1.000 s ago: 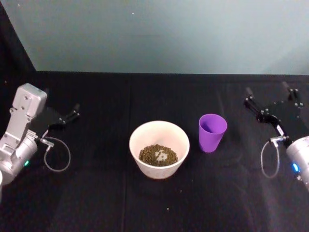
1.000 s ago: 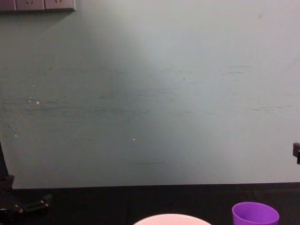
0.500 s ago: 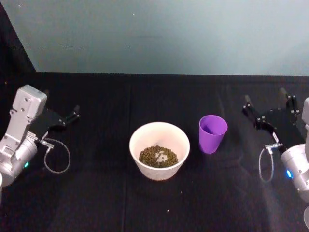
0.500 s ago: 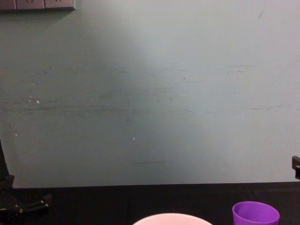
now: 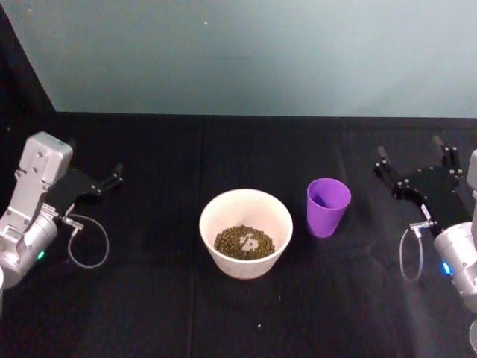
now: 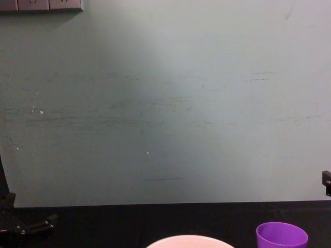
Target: Pick up the cup and pour the mung beans from the cup into the bowl.
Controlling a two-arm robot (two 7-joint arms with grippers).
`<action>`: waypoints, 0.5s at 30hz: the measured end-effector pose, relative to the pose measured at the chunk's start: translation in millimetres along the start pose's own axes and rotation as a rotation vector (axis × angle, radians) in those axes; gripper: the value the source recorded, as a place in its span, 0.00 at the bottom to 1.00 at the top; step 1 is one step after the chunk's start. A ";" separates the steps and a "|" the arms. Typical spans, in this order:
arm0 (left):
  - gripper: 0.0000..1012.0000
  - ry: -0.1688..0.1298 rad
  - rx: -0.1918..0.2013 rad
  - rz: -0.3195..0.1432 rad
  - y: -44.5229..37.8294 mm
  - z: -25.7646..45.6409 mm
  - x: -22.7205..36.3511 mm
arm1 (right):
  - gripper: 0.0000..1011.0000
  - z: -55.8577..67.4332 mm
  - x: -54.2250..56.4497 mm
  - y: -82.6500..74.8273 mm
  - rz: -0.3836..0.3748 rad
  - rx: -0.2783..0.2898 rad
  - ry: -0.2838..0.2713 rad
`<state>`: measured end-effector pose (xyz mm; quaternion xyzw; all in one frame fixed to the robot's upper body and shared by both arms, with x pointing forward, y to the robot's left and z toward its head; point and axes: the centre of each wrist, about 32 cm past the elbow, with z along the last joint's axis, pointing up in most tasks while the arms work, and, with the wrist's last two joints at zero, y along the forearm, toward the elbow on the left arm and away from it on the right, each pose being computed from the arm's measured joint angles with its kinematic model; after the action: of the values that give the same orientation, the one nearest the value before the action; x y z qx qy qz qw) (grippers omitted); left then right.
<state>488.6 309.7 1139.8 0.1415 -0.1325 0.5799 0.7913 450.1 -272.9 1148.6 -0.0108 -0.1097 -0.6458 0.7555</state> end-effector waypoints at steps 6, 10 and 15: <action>0.99 0.000 0.000 0.000 0.0 0.0 0.0 | 0.99 0.4 0.2 -0.1 0.000 -0.001 0.001; 0.99 0.000 0.000 0.000 0.0 0.0 0.0 | 0.99 0.7 0.2 -0.1 0.000 -0.001 0.003; 0.99 0.000 0.000 0.000 0.0 0.0 0.0 | 0.99 0.8 0.3 -0.1 -0.001 -0.001 0.003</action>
<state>488.6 309.7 1139.8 0.1415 -0.1324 0.5799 0.7913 449.8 -273.1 1149.4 -0.0102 -0.1082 -0.6460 0.7555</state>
